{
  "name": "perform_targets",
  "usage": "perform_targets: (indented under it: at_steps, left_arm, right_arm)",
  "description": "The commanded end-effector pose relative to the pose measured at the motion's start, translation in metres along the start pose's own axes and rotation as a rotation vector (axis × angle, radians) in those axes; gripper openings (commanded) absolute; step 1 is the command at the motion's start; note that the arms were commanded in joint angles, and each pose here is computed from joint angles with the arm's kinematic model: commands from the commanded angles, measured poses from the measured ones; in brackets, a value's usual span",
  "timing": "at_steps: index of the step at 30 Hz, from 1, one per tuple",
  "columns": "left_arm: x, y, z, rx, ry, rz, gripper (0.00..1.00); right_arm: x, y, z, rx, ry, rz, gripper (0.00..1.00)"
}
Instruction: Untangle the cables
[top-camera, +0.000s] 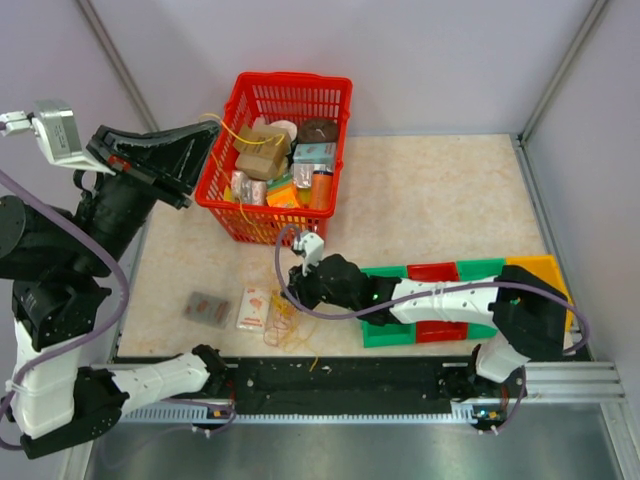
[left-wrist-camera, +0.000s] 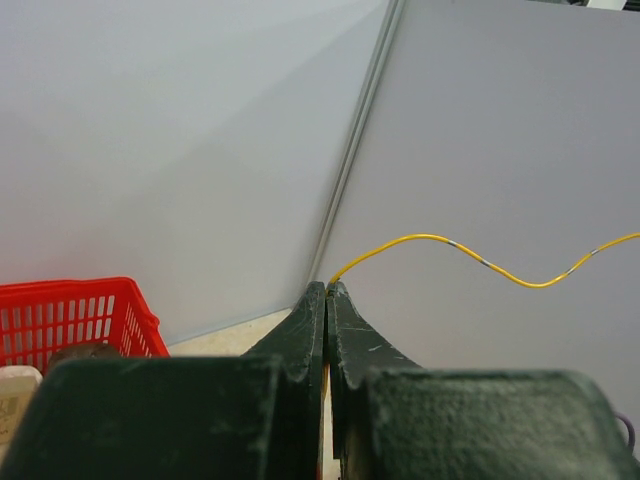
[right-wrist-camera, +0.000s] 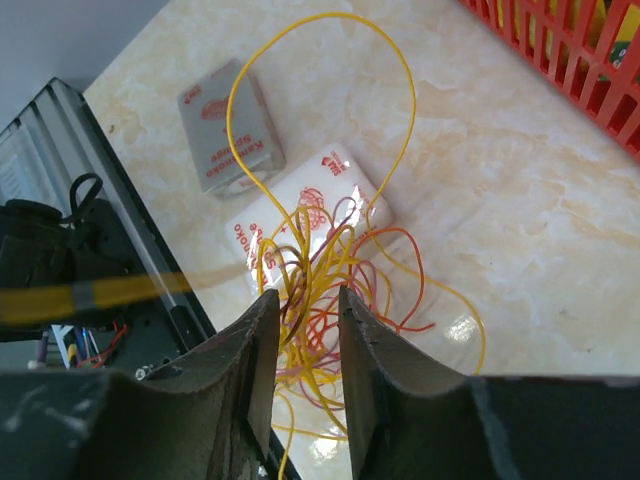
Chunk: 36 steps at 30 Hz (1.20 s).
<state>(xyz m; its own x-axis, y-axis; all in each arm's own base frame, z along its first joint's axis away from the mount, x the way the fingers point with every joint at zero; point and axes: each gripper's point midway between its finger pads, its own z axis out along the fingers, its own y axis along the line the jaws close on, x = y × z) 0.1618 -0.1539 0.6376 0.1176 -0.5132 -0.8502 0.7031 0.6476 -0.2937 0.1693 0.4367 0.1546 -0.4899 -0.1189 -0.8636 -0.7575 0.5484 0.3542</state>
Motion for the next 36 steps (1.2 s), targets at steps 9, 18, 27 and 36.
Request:
perform_targets:
  at_steps: [9, 18, 27, 36]
  left_arm:
    - [-0.108, -0.010, -0.037, -0.004, -0.272, 0.129, 0.00]
    - [-0.183, -0.034, -0.074, 0.070, -0.493, 0.119, 0.00]
    - [-0.083, 0.010, -0.032, -0.095, -0.236, 0.044, 0.00]
    - [0.025, 0.050, -0.034, -0.306, 0.050, -0.191, 0.00]
  right_arm:
    - [0.017, -0.070, 0.005, 0.399, -0.020, -0.021, 0.00]
    - [0.065, -0.102, 0.005, 0.473, 0.047, 0.017, 0.00]
    - [-0.050, -0.006, -0.079, 0.064, -0.035, -0.114, 0.80]
    - [-0.185, 0.067, -0.161, -0.220, -0.276, -0.332, 0.86]
